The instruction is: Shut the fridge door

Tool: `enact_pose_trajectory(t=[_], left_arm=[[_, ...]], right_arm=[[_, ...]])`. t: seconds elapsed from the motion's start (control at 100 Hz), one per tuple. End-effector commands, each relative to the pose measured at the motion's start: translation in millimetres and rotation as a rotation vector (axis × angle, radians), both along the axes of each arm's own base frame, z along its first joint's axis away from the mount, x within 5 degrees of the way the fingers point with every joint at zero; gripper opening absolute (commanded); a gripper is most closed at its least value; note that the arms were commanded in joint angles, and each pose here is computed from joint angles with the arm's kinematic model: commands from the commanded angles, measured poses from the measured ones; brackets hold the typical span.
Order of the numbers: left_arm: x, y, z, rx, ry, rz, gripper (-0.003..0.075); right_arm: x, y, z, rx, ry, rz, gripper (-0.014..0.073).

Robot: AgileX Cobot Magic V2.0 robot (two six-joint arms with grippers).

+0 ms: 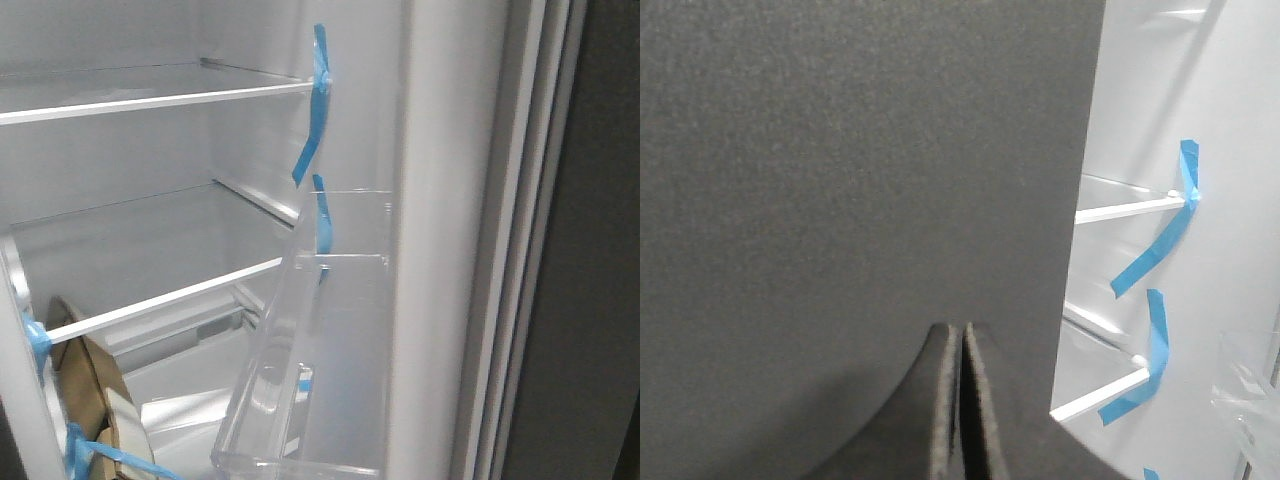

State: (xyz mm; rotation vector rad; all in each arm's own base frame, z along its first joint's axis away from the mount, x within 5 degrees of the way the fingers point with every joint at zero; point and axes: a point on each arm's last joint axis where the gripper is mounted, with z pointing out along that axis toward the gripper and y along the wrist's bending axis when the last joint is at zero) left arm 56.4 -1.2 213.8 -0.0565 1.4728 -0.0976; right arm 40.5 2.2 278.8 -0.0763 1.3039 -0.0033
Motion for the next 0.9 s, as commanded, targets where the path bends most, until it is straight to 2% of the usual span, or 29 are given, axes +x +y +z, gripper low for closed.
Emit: enact_pose_trajectory(t=[0.0,0.21,0.39,0.62,0.89], left_arm=[[2,0,-4,-0.006,-0.03,-0.001,-0.0021],[2,0,-4,-0.006,-0.03,-0.001,-0.0021],[2,0,-4,-0.006,-0.03,-0.001,-0.0021],[2,0,-4,-0.006,-0.03,-0.001,-0.0021],[2,0,-4,-0.006,-0.03,-0.001,-0.0021]], right_arm=[[-4,0,34,-0.003,-0.057,-0.008,-0.0076],[-7,-1,84,0.034,-0.017,0.005,-0.0076],[-6,2,121,0.06,0.045,0.082,-0.0076],[-5,10,157,0.104,0.034,0.285,-0.0076],[-4,21,173,0.104,0.03,0.528,-0.0076]])
